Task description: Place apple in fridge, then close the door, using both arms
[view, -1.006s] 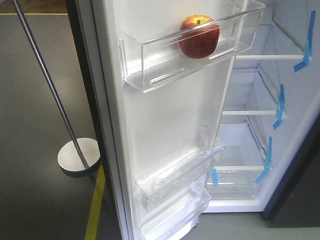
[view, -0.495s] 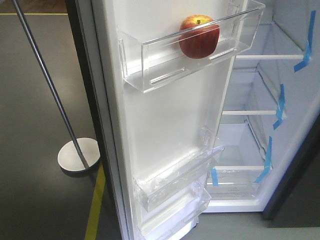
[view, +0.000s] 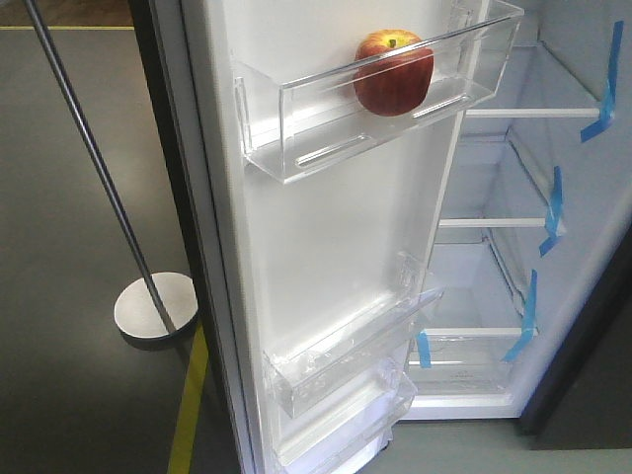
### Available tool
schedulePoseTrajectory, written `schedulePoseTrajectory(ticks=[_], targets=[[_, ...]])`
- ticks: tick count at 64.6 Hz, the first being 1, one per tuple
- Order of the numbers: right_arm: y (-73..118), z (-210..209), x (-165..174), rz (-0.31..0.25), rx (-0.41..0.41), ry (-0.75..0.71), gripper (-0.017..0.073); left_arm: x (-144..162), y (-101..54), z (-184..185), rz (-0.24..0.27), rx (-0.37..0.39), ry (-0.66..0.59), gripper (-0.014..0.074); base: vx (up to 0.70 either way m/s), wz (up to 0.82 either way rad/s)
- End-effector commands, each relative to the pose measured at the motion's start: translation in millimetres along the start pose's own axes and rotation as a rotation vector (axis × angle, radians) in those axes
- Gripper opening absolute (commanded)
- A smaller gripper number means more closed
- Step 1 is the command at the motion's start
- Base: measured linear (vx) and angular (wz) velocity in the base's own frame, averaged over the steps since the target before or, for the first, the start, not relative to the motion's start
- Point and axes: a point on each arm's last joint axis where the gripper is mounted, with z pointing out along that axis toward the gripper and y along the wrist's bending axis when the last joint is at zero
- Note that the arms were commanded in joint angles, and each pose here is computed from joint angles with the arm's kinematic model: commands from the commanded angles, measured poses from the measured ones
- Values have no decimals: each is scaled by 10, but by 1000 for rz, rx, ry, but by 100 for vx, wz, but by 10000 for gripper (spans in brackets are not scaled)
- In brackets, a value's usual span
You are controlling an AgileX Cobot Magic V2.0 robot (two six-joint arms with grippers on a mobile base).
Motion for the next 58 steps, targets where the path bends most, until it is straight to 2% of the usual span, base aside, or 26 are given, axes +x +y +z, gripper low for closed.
schedulePoseTrajectory(ticks=[1,11,20,45,54,58], targets=[[-6,-39,-104,-2,9,-72,484,-200,-47,403,9,-44,149,-5,0,0],[-6,-39,-104,-2,9,-72,484,-193,-70,899,26,-81,285,-5,0,0],[-6,-39,-104,-2,9,-72,484,-74,-71,1123,31,-82,330,-5,0,0],[-6,-39,-103,-2,9,-71,484,30,-75,1316,38,-75,350,3,0,0],[-6,-39,-101,-2,9,-68,484,32,-80,1340,39,-69,340,68,0,0],[-6,-39,-101,-2,9,-68,484,22,-85,1344,71,-59,330,131,0,0]])
